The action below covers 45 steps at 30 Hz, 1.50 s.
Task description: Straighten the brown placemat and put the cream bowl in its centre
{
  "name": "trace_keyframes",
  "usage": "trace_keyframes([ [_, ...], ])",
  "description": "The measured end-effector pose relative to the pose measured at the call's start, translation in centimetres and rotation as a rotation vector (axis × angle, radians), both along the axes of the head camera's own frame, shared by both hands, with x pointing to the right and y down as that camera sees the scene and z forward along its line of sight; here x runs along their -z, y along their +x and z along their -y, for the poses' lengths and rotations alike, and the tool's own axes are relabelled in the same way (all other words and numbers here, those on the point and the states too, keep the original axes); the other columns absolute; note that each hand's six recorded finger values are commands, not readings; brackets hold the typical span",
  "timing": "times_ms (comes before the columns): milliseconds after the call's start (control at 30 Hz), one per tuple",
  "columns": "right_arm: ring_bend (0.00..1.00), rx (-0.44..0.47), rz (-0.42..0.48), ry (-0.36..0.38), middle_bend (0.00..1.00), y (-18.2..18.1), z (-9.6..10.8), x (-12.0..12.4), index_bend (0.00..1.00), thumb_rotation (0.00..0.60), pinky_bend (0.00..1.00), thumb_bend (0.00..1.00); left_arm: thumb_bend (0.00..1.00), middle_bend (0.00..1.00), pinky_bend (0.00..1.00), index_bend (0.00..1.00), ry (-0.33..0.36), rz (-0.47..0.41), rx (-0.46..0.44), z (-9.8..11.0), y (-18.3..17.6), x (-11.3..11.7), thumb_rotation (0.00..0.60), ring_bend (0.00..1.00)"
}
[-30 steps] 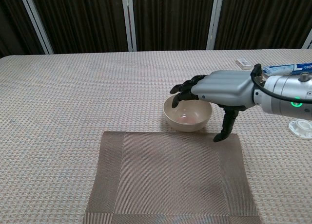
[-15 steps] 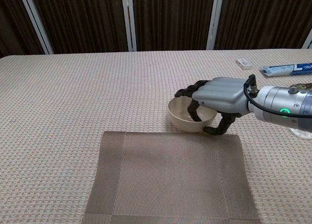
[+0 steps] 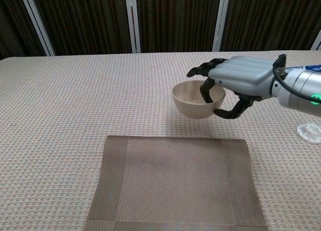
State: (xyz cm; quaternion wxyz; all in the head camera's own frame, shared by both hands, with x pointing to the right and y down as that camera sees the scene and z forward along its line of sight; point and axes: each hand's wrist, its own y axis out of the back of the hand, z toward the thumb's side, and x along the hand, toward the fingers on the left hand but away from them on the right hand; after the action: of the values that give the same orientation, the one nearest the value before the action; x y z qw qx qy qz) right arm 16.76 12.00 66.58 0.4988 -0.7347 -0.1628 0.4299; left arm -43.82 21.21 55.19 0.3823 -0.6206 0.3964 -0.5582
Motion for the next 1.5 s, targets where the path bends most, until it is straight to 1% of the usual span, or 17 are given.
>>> trace_keyframes([
  [100, 0.0, -0.055, 0.007, 0.041, 0.06, 2.3, 1.3, 1.4, 0.78, 0.6, 0.0, 0.4, 0.0, 0.0, 0.0, 0.0, 0.001, 0.003, -0.006, -0.1, 0.1, -0.1, 0.6, 0.0],
  [233, 0.0, -0.151, -0.007, 0.101, 0.06, 7.0, 2.9, 3.5, 0.78, 0.6, 0.0, 0.4, 0.0, 0.0, 0.0, 0.0, 0.0, -0.001, -0.008, -0.2, 0.2, -0.2, 0.6, 0.0],
  [333, 0.0, -0.221, -0.026, 0.118, 0.07, 10.6, 3.1, 4.5, 0.78, 0.6, 0.0, 0.4, 0.0, 0.0, 0.0, 0.0, 0.007, -0.009, -0.012, -0.1, 0.4, 0.0, 0.6, 0.0],
  [433, 0.0, -0.299, -0.054, 0.121, 0.07, 14.7, 2.4, 5.1, 0.78, 0.6, 0.0, 0.4, 0.0, 0.0, 0.0, 0.0, 0.013, -0.018, -0.018, -0.2, 0.6, 0.1, 0.6, 0.0],
  [533, 0.0, -0.352, -0.069, 0.106, 0.07, 17.5, 1.3, 5.2, 0.78, 0.6, 0.0, 0.4, 0.0, 0.0, 0.0, 0.0, 0.016, -0.025, -0.023, -0.3, 0.8, 0.3, 0.6, 0.0],
  [667, 0.0, -0.392, -0.101, 0.076, 0.08, 20.9, -0.5, 4.7, 0.78, 0.6, 0.0, 0.4, 0.0, 0.0, 0.0, 0.0, 0.025, -0.023, -0.02, -0.2, 0.8, 0.5, 0.6, 0.0],
  [767, 0.0, -0.39, -0.131, 0.06, 0.08, 22.2, -1.7, 4.1, 0.78, 0.6, 0.0, 0.4, 0.0, 0.0, 0.0, 0.0, 0.034, -0.024, -0.013, 0.0, 0.7, 0.7, 0.6, 0.0],
  [933, 0.0, -0.369, -0.16, 0.046, 0.08, 22.9, -3.1, 2.6, 0.78, 0.6, 0.0, 0.39, 0.0, 0.0, 0.0, 0.0, 0.033, -0.028, -0.01, -0.1, 0.6, 0.8, 0.6, 0.0],
  [1067, 0.0, -0.364, -0.168, 0.036, 0.08, 23.0, -3.7, 1.4, 0.78, 0.6, 0.0, 0.39, 0.0, 0.0, 0.0, 0.0, 0.031, -0.031, -0.01, -0.2, 0.5, 0.9, 0.6, 0.0],
  [1267, 0.0, -0.355, -0.203, 0.033, 0.08, 23.4, -4.0, 0.0, 0.78, 0.6, 0.0, 0.38, 0.0, 0.0, 0.0, 0.0, 0.033, -0.031, -0.004, -0.2, 0.4, 1.0, 0.6, 0.0],
  [1300, 0.0, -0.354, -0.207, 0.033, 0.08, 23.5, -4.0, -0.2, 0.73, 0.6, 0.0, 0.37, 0.0, 0.0, 0.0, 0.0, 0.032, -0.031, -0.003, -0.2, 0.4, 1.0, 0.6, 0.0],
  [1333, 0.0, -0.353, -0.213, 0.035, 0.07, 23.6, -4.0, -0.4, 0.53, 0.6, 0.0, 0.34, 0.0, 0.0, 0.0, 0.0, 0.032, -0.03, -0.002, -0.3, 0.4, 1.0, 0.6, 0.0],
  [1367, 0.0, -0.352, -0.216, 0.036, 0.07, 23.6, -4.0, -0.5, 0.39, 0.6, 0.0, 0.29, 0.0, 0.0, 0.0, 0.0, 0.031, -0.029, -0.003, -0.3, 0.3, 1.0, 0.6, 0.0],
  [1400, 0.0, -0.352, -0.219, 0.038, 0.04, 23.7, -4.0, -0.6, 0.24, 0.6, 0.0, 0.2, 0.0, 0.0, 0.0, 0.0, 0.03, -0.029, -0.003, -0.3, 0.4, 1.0, 0.6, 0.0],
  [1433, 0.0, -0.351, -0.223, 0.037, 0.02, 23.8, -4.1, -0.7, 0.14, 0.6, 0.0, 0.1, 0.0, 0.0, 0.0, 0.0, 0.029, -0.029, -0.003, -0.3, 0.4, 1.0, 0.6, 0.0],
  [1500, 0.0, -0.354, -0.229, 0.032, 0.0, 23.9, -4.2, -0.9, 0.13, 0.6, 0.0, 0.01, 0.0, 0.0, 0.0, 0.0, 0.027, -0.029, -0.004, -0.4, 0.4, 1.0, 0.6, 0.0],
])
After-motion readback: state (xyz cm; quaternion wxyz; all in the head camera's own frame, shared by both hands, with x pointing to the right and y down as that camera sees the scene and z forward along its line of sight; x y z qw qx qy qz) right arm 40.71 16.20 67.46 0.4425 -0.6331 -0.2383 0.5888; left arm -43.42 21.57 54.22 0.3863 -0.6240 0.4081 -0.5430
